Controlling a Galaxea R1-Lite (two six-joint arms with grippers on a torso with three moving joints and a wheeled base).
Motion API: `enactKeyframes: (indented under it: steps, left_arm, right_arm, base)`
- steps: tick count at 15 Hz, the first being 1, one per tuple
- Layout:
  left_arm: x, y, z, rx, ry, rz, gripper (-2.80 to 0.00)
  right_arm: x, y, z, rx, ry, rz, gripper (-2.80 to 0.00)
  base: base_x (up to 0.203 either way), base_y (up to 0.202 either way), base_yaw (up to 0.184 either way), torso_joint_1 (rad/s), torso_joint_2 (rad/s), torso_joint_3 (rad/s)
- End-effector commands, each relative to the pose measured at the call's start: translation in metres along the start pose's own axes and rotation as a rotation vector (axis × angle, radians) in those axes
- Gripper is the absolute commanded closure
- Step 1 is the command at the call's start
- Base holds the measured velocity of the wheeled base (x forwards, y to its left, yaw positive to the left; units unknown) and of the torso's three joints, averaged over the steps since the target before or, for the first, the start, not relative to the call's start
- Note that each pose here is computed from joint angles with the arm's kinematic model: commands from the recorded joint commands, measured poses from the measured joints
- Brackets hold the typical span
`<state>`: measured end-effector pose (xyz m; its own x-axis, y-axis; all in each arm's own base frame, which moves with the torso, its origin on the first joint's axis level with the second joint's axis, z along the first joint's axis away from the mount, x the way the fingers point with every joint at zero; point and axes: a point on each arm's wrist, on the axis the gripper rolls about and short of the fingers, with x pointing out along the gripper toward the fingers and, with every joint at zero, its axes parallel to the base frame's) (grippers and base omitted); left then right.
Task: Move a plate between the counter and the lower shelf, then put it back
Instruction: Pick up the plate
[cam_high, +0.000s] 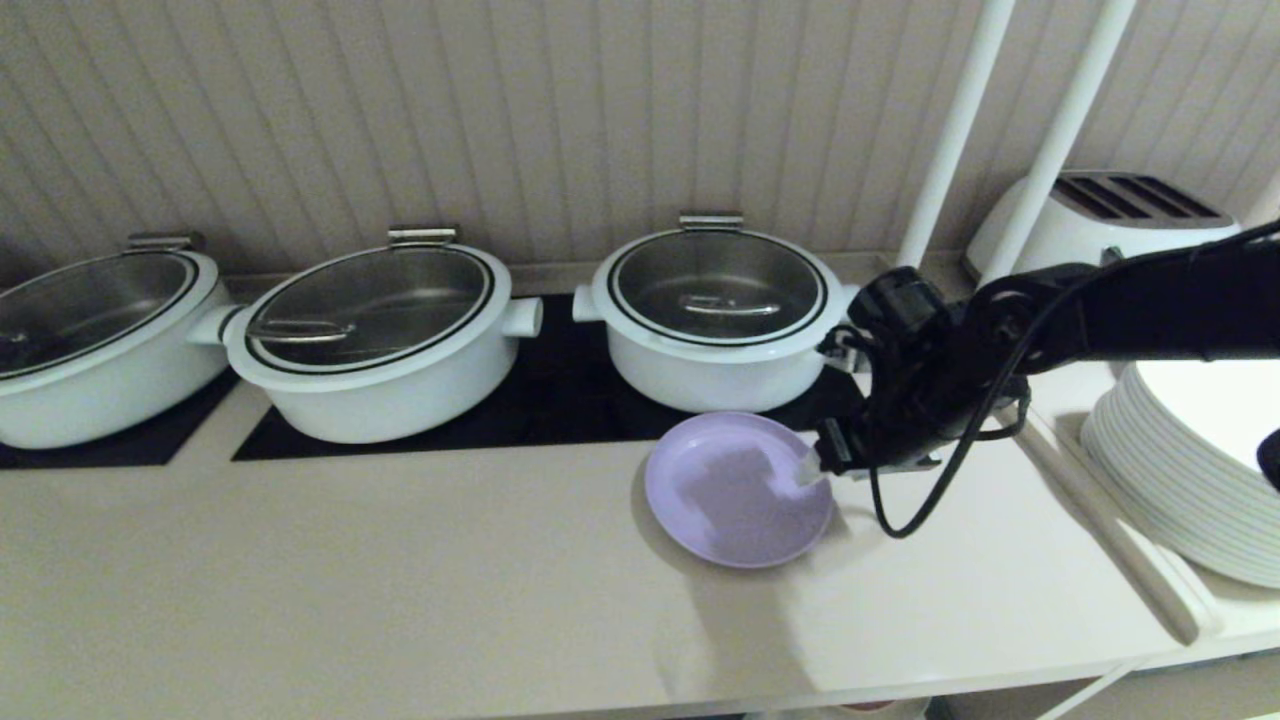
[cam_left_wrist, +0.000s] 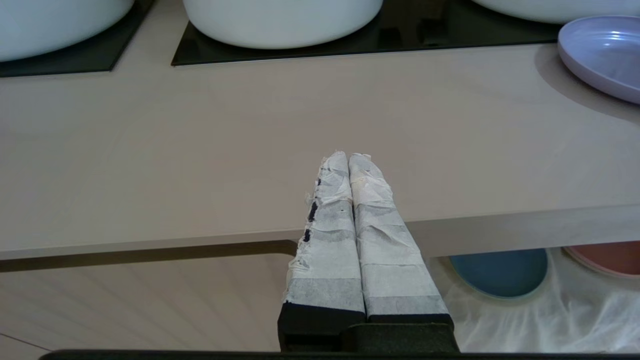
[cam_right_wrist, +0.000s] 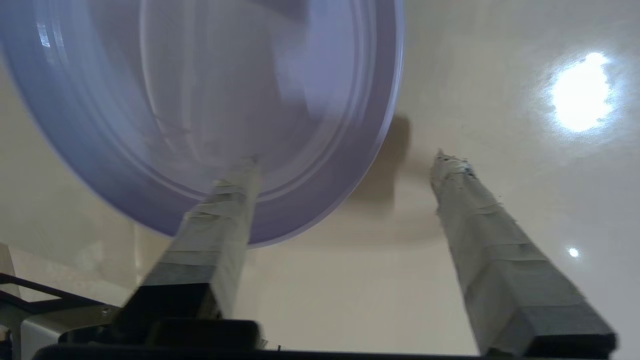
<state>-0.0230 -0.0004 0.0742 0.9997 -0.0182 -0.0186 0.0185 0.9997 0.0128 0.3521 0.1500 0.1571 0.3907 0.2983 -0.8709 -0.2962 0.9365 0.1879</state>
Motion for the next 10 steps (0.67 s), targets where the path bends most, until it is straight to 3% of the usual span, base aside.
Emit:
enactKeyframes:
  steps: [1,10]
  left_arm:
    - [0.000,0.000,0.000,0.001,0.000,0.000,0.00]
    - [0.000,0.000,0.000,0.001,0.000,0.000,0.00]
  right_arm:
    - [0.007,-0.001,0.001,0.001,0.018,-0.002,-2.80]
    - [0.027,0.005,0.027,-0.038,0.095,-0.043,-2.80]
  base:
    - [0.000,0.000,0.000,0.000,0.00,0.000]
    - [0.000,0.000,0.000,0.000,0.00,0.000]
